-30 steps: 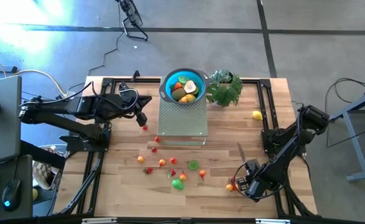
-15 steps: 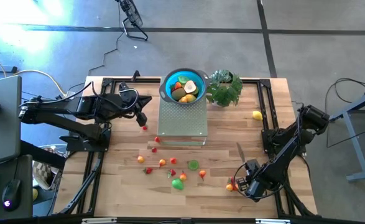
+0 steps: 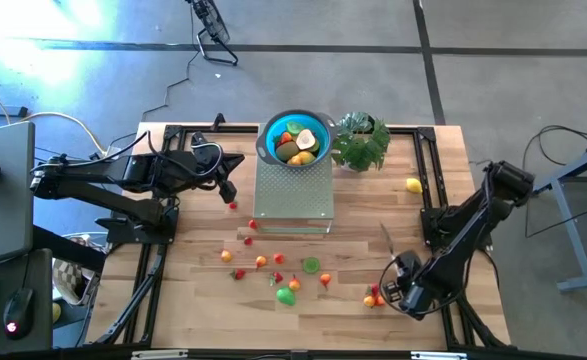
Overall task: Pick & Place Fruit
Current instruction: Put the blue table knife on the shelf
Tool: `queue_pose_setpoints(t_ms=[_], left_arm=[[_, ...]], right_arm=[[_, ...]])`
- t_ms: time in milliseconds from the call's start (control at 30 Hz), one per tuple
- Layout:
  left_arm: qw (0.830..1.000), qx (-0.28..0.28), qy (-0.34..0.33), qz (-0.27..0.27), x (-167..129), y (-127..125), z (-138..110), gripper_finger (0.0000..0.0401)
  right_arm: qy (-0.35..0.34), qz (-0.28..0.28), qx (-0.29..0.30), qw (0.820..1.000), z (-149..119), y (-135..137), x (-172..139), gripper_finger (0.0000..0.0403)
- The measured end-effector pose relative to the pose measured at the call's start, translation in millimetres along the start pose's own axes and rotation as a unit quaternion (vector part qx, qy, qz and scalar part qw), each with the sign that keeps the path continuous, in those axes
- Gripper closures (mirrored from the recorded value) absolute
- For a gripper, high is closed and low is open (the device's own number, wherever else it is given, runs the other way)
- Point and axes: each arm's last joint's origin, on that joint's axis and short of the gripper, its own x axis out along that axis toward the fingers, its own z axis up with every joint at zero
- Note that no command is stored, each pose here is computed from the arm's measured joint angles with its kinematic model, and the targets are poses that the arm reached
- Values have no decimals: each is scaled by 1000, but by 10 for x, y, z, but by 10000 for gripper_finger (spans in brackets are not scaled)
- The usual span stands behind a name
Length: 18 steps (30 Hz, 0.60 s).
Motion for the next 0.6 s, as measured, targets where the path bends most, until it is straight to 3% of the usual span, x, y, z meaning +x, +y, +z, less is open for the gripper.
queue_pose_setpoints(t_ms=[400, 600], left_arm=[[1000, 0, 0, 0, 0, 0, 0, 387], [1000, 0, 0, 0, 0, 0, 1, 387]], right_arm=[[-67, 159, -1, 985, 188, -5, -477, 361], [-105, 192, -38, 975, 387, 145, -716, 361]])
